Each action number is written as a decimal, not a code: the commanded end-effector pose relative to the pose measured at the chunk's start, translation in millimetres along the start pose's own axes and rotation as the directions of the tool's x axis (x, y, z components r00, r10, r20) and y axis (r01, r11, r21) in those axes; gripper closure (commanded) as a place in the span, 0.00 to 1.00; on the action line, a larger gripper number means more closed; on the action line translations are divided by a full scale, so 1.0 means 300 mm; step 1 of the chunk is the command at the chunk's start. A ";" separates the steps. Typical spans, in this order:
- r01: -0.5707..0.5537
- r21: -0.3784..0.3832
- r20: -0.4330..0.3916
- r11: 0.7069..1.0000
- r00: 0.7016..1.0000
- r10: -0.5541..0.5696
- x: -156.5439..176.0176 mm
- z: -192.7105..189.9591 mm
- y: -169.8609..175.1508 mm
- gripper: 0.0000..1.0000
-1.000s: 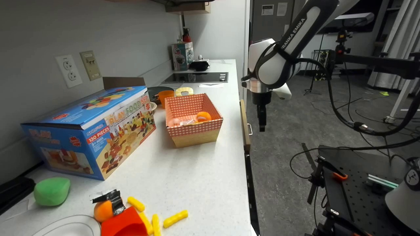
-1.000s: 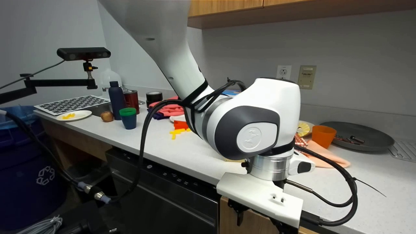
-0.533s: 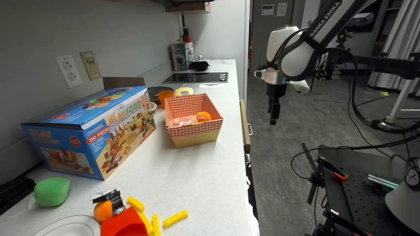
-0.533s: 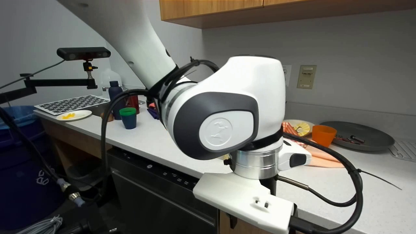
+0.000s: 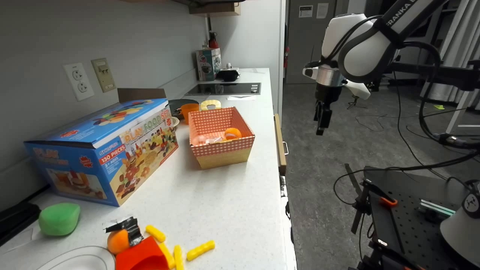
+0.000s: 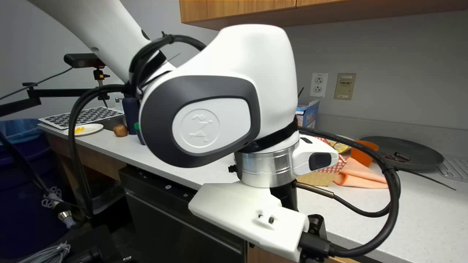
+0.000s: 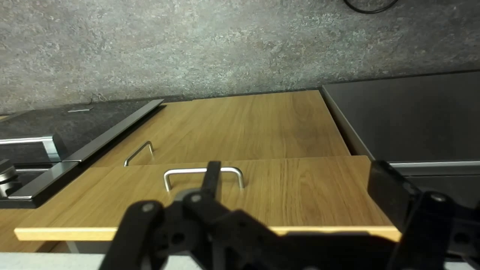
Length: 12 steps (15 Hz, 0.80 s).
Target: Pick up the plush toy from the counter and put it in the drawer and close it
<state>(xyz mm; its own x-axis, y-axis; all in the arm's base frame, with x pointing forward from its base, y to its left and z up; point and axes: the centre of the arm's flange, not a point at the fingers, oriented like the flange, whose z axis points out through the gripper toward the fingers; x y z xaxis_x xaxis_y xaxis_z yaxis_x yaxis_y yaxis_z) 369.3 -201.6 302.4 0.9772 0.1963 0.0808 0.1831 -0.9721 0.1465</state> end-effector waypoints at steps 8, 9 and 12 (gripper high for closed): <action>-0.009 0.003 -0.013 1.000 1.000 0.009 -0.030 -0.015 -0.019 0.00; -0.009 0.002 -0.013 1.000 1.000 0.009 -0.030 -0.015 -0.019 0.00; -0.009 0.002 -0.013 1.000 1.000 0.009 -0.030 -0.016 -0.019 0.00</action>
<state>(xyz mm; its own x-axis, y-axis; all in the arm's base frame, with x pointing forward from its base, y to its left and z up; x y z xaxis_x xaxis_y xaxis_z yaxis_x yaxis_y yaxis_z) 358.9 -197.4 305.4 0.9774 0.1890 0.0945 0.1745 -0.9742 0.1434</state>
